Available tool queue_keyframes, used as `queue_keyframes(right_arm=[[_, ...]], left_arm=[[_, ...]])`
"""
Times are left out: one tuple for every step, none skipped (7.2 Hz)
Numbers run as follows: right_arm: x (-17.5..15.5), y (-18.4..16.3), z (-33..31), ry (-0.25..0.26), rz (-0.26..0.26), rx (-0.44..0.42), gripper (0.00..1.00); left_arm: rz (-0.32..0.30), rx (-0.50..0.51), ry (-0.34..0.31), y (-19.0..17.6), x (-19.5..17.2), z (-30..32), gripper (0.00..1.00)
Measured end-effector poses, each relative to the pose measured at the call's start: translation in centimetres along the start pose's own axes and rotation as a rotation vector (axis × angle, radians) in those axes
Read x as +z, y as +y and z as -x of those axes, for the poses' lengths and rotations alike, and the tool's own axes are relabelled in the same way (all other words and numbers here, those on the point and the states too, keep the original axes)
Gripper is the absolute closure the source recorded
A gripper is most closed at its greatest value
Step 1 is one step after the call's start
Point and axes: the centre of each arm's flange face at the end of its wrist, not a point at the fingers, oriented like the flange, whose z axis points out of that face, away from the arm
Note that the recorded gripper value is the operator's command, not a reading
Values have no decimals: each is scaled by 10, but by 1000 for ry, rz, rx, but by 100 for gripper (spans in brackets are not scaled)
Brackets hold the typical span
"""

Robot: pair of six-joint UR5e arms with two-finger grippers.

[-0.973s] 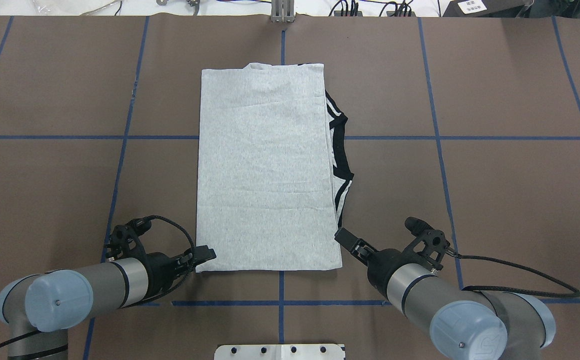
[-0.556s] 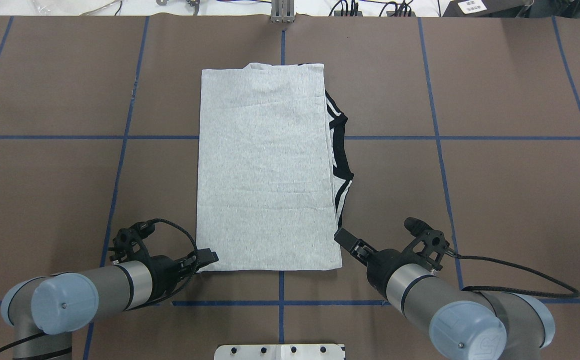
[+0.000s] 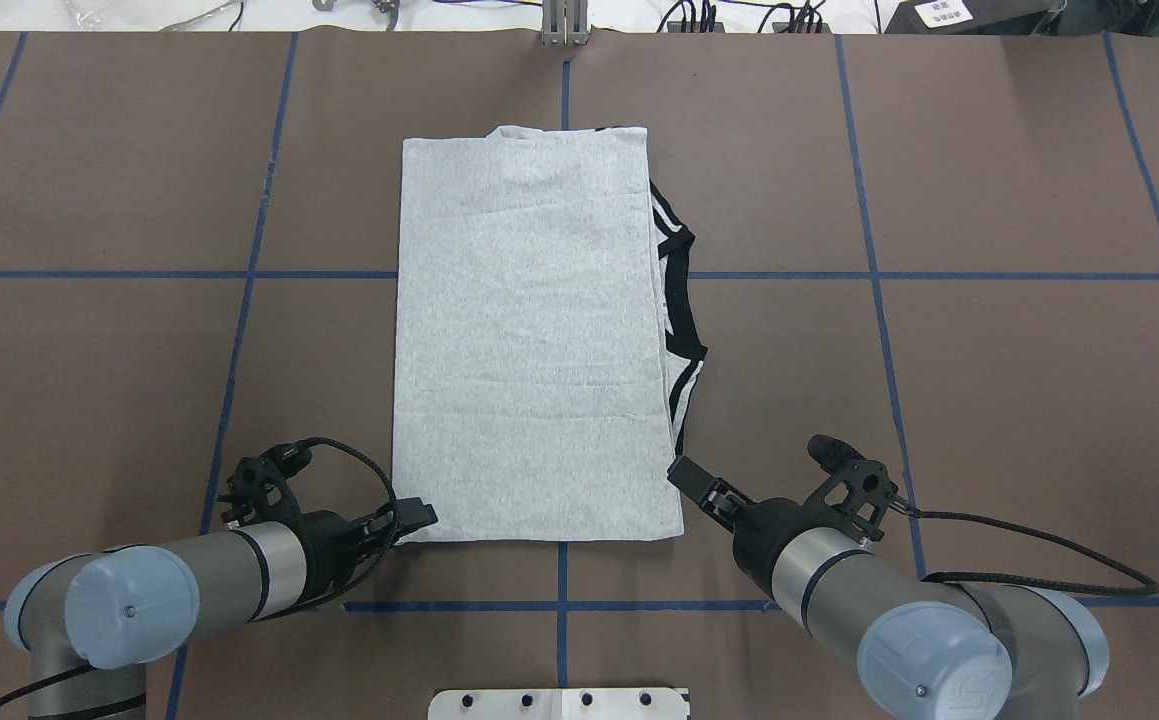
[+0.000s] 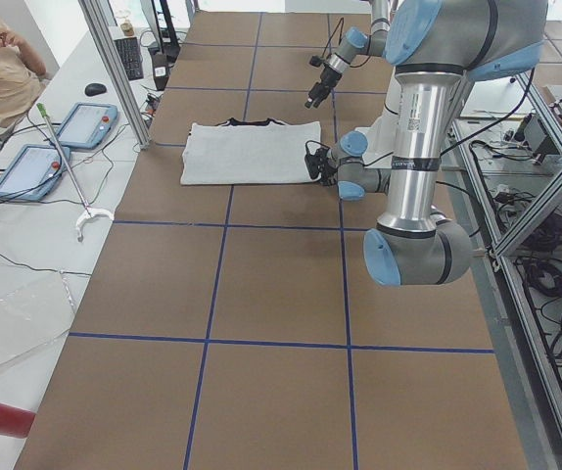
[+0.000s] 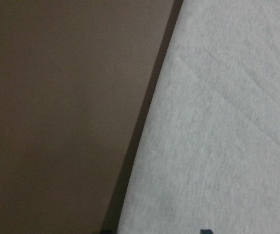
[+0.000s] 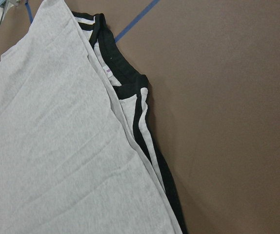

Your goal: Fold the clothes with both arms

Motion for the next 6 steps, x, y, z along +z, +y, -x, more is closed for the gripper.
queue_keyframes(right_arm=[[1,0,-1,1,0,-1,2],[1,1,-1,2,-1,-1,2],[2,1,-1,2,-1,-1,2],[2,1,-1,3,0,-2,2],[2,2,-2,5,0,-3,5],[3,5,0,4,2,9,9]], left_arm=[[-7,0,3,0,0,0,70],[-10,0,4,0,0,0,70],[-12,1,5,0,0,0,70],[-13,1,5,0,0,0,75],[-14,2,5,0,0,0,100],[-15,2,6,0,0,0,100]])
